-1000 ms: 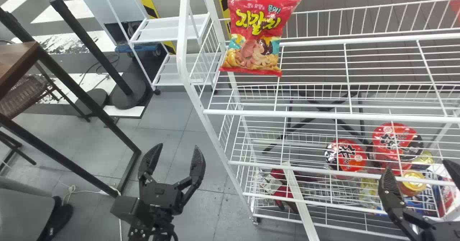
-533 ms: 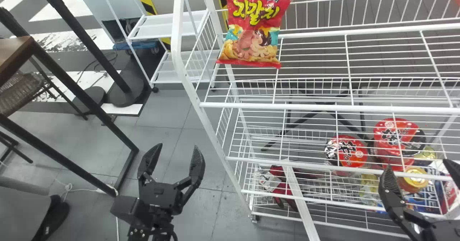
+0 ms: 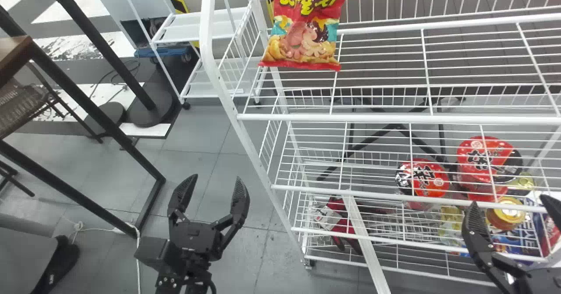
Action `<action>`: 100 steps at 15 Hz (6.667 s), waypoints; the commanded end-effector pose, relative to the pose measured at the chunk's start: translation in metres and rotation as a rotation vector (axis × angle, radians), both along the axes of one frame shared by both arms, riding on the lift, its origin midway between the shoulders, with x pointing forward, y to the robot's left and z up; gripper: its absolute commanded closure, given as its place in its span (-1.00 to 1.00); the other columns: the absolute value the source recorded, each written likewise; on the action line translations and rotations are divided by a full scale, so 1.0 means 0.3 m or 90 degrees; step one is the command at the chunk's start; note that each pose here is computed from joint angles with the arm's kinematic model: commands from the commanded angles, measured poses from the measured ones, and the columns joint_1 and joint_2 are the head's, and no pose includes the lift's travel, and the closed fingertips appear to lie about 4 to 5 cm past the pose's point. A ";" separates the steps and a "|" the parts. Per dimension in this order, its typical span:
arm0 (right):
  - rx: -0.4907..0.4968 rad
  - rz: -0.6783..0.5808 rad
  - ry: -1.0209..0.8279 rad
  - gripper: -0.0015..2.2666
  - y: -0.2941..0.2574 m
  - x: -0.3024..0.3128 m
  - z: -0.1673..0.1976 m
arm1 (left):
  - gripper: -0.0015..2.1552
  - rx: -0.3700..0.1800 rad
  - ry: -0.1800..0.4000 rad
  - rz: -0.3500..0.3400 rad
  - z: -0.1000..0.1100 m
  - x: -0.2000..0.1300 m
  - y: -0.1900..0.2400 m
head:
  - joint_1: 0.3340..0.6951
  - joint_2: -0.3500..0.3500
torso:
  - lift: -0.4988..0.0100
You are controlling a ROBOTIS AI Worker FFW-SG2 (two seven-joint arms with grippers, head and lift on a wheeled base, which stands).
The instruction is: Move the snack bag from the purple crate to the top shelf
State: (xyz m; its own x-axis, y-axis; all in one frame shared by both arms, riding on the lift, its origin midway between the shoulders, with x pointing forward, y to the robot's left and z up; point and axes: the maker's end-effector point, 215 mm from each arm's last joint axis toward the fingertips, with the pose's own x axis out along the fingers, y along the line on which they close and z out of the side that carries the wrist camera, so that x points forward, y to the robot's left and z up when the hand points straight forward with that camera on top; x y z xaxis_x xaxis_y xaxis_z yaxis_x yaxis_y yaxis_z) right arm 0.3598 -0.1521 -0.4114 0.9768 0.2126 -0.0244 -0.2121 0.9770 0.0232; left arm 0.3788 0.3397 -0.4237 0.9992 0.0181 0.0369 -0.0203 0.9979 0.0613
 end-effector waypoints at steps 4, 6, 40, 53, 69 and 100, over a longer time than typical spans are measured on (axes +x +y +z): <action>-0.002 -0.004 0.006 -0.91 -0.011 0.005 -0.022 | -0.91 -0.001 0.000 0.001 -0.003 0.002 0.001 | 1.00 0.81 | 0.24; -0.002 -0.004 0.006 -0.91 -0.010 0.009 -0.025 | -0.91 -0.002 0.002 0.001 -0.006 0.000 -0.003 | 1.00 0.80 | 0.21; -0.001 -0.006 0.035 -0.92 -0.015 0.035 -0.071 | -0.91 0.001 0.005 0.002 -0.024 0.028 0.006 | 1.00 0.78 | -0.32; -0.002 -0.014 0.033 -0.92 -0.025 0.043 -0.080 | -0.91 -0.001 0.008 0.003 -0.036 0.028 0.005 | 1.00 0.77 | -0.52; -0.003 -0.013 0.035 -0.92 -0.022 0.043 -0.087 | -0.91 0.001 0.001 0.004 -0.029 0.028 0.009 | 1.00 0.77 | -0.77; 0.093 -0.099 0.286 -0.93 -0.709 -0.242 0.173 | -0.91 -0.003 -0.016 -0.006 -0.044 0.034 0.021 | 1.00 0.14 | -0.81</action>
